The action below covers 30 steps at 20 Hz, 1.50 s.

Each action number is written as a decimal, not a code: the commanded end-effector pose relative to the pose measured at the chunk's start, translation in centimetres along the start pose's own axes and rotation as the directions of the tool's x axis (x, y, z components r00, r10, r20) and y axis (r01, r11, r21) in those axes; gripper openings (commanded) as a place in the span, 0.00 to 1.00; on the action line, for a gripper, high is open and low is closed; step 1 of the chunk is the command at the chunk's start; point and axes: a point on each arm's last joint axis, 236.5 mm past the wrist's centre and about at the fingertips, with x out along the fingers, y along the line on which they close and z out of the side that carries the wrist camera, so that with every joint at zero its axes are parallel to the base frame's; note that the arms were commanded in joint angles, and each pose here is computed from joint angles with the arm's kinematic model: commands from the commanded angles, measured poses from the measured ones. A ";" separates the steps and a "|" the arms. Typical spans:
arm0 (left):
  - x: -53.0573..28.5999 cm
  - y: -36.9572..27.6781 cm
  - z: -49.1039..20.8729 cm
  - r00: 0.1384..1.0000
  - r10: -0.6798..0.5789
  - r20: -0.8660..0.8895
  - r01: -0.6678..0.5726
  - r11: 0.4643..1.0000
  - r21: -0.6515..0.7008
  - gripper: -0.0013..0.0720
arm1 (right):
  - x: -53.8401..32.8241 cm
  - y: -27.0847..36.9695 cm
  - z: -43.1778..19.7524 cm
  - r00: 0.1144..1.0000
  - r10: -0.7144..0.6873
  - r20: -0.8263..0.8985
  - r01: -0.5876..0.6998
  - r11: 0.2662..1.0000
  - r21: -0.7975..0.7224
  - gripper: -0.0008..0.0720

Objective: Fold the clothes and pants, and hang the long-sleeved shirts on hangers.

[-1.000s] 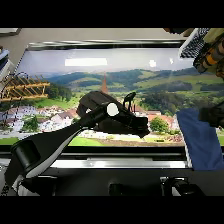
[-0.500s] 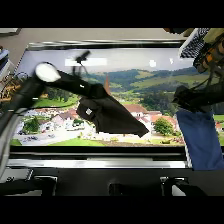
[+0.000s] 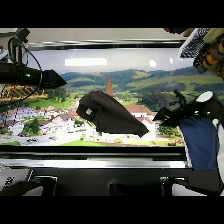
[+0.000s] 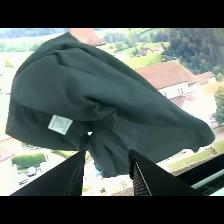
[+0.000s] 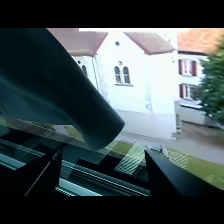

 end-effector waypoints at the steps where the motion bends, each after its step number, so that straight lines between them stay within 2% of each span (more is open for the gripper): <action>1: -0.4 1.1 -0.2 1.000 0.027 -0.007 -0.027 0.998 -0.053 0.72 | 5.5 -0.3 -1.0 0.999 0.010 -0.046 -0.013 0.998 -0.068 0.84; 2: -0.3 1.6 -0.5 0.999 0.038 -0.021 -0.039 0.996 -0.079 0.90 | 6.3 0.0 -1.0 0.999 0.001 -0.047 -0.005 0.997 -0.082 0.84; 4: 0.2 3.7 -2.7 0.991 0.081 -0.103 -0.092 0.990 -0.106 0.91 | 7.4 0.4 -1.1 0.998 -0.023 -0.053 0.018 0.994 -0.106 0.82; 5: 0.6 4.9 -4.2 0.984 0.093 -0.152 -0.113 0.985 -0.133 0.91 | 7.7 0.2 -1.0 0.998 -0.042 -0.051 0.036 0.994 -0.106 0.74; 7: 1.9 7.4 -7.2 0.973 0.102 -0.208 -0.145 0.968 -0.203 0.91 | 7.7 0.3 -0.7 0.999 -0.037 -0.037 0.034 0.995 -0.098 0.51; 9: 4.8 9.2 -11.0 0.966 0.073 -0.248 -0.142 0.952 -0.270 0.91 | 7.7 0.4 -0.9 0.998 -0.034 -0.048 0.029 0.995 -0.098 0.13; 10: 6.8 8.9 -13.0 0.963 0.017 -0.268 -0.099 0.950 -0.297 0.91 | 7.7 0.6 -1.1 0.998 -0.029 -0.057 0.023 0.995 -0.095 0.06; 12: 10.9 6.8 -16.3 0.955 -0.135 -0.263 0.020 0.917 -0.399 0.91 | 7.6 0.8 -1.6 0.997 -0.021 -0.076 0.016 0.998 -0.065 0.06; 15: 16.0 4.5 -19.6 0.948 -0.215 -0.236 0.077 0.871 -0.486 0.91 | 7.1 1.4 -2.3 0.995 -0.008 -0.095 0.004 0.999 -0.047 0.06; 20: 21.6 1.6 -20.8 0.951 -0.214 -0.221 0.080 0.866 -0.494 0.91 | 5.8 2.4 -2.6 0.997 -0.003 -0.079 -0.001 0.999 -0.051 0.06; 24: 22.8 1.8 -19.9 0.964 -0.198 -0.177 0.081 0.853 -0.515 0.90 | 5.2 2.8 -3.2 0.996 0.002 -0.089 -0.007 0.998 -0.055 0.06; 27: 20.6 4.4 -17.1 0.979 -0.179 -0.099 0.102 0.846 -0.524 0.90 | 5.2 2.9 -3.7 0.994 0.005 -0.110 -0.011 0.998 -0.056 0.06; 30: 17.2 10.4 -13.5 0.994 -0.103 0.020 0.095 0.798 -0.595 0.90 | 5.2 2.9 -3.8 0.994 0.005 -0.113 -0.012 0.998 -0.056 0.06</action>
